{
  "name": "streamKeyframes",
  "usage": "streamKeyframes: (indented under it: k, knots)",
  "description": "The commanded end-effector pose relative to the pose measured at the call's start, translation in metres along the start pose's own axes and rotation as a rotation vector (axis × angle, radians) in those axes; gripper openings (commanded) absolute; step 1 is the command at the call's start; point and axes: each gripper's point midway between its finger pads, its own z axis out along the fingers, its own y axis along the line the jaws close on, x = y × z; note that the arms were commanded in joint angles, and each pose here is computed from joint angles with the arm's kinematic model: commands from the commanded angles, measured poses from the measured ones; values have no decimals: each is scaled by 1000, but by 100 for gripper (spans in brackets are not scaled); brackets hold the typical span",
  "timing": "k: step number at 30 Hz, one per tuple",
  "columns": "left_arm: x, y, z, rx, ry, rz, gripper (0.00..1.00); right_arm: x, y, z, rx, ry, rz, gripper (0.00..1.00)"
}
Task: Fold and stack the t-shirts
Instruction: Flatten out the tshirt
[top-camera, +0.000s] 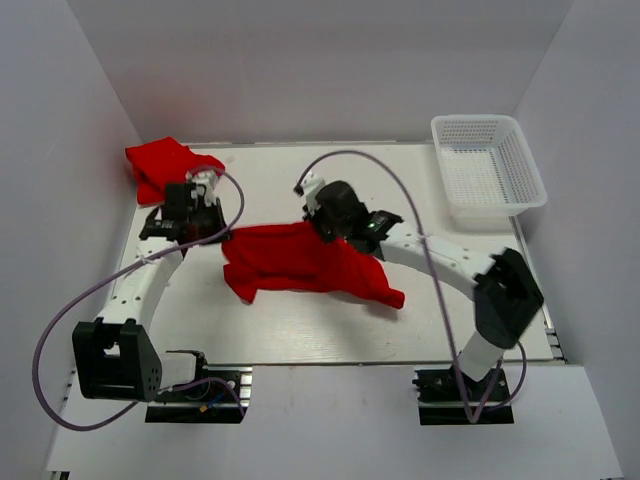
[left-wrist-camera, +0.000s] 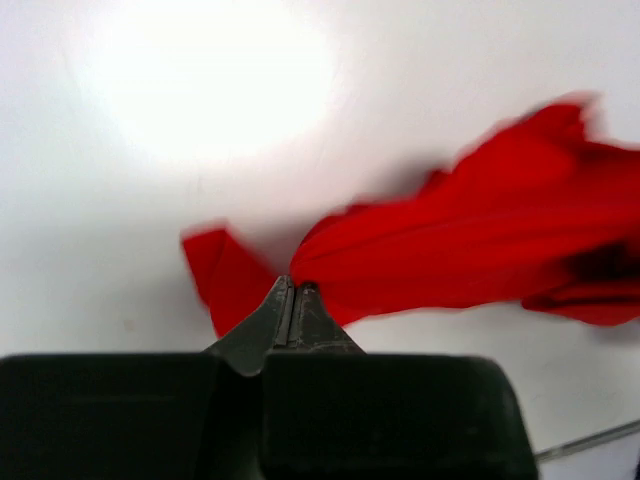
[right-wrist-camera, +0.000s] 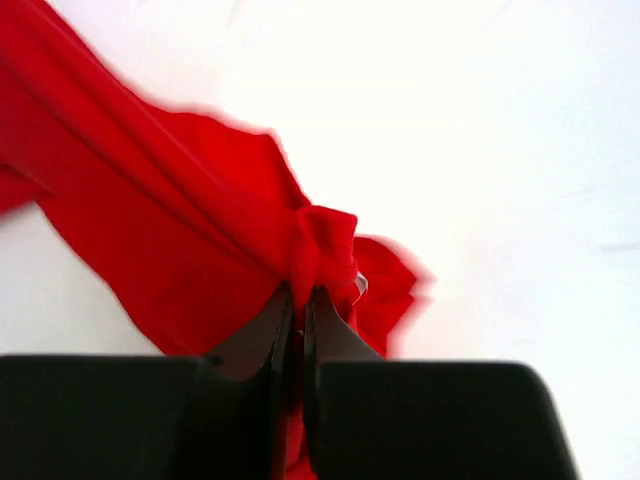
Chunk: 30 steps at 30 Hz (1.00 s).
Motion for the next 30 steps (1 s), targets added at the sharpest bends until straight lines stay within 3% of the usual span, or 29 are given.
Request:
streamKeyframes:
  k: [1,5,8,12,15,18,22,30]
  knots:
    - [-122,-27,-64,4,-344,84,0,-133,-69,-108,254,-337,1,0]
    - [-223,-43,-141,-69,-610,135,0,-194,-112,-206,429,-494,-32,0]
    - [-299,-62,-225,-107,-825,171,0,-240,-133,-315,550,-704,-36,0]
    - [-341,-79,-303,-134,-1025,208,0,-249,-154,-386,710,-805,-95,0]
    - [-349,-77,-332,-179,-1089,205,0,-234,-173,-403,848,-721,-96,0]
    - [-337,-71,-355,-222,-1141,199,0,-236,-171,-430,840,-808,-62,0]
    - [-332,-57,-370,-311,-1171,171,0,-228,-177,-435,915,-772,-115,0]
    - [-339,-42,-346,-374,-1123,140,0,-233,-166,-424,824,-747,-166,0]
